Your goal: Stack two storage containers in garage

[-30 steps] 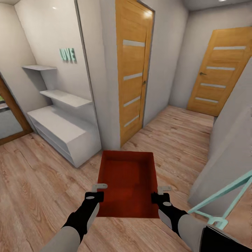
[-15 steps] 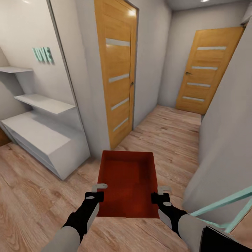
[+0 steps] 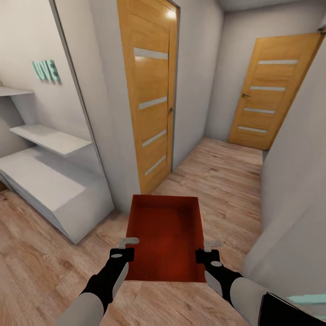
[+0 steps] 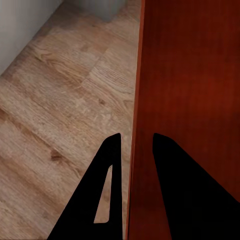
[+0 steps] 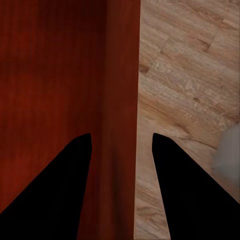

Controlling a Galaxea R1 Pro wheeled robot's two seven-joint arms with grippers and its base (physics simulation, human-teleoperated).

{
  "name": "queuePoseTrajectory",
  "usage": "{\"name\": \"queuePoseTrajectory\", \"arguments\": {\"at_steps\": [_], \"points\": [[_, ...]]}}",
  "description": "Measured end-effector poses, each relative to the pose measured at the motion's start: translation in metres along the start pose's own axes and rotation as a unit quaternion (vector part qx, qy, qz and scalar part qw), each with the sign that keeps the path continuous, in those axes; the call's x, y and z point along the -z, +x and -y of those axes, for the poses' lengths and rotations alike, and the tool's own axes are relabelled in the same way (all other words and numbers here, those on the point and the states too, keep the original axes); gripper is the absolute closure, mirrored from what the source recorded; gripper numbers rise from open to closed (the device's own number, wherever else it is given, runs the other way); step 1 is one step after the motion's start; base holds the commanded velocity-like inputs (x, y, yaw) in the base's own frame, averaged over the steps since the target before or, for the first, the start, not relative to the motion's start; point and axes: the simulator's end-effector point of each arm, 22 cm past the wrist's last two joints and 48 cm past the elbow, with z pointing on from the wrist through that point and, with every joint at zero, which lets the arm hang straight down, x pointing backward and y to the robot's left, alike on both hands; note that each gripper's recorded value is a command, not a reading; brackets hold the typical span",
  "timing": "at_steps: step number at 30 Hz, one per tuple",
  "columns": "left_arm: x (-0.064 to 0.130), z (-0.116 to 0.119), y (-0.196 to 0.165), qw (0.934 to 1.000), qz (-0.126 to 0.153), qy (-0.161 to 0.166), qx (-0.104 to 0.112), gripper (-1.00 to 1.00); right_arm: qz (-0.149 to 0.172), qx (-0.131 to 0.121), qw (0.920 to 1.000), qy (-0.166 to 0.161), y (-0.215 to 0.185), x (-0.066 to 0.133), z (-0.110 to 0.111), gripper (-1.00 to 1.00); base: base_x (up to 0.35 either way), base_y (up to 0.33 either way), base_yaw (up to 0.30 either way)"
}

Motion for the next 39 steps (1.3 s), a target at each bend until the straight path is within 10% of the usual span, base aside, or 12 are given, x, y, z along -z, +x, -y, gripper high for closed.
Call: {"name": "queuePoseTrajectory", "arguments": {"at_steps": [39], "points": [[0.0000, 0.0001, 0.0000, 1.0000, 0.000, 0.000, 0.000, 1.00, 0.000, 0.000, 1.0000, 0.000, 0.0000, 0.0000, 0.0002, 1.00, 0.322, 0.000, -0.143]]}}
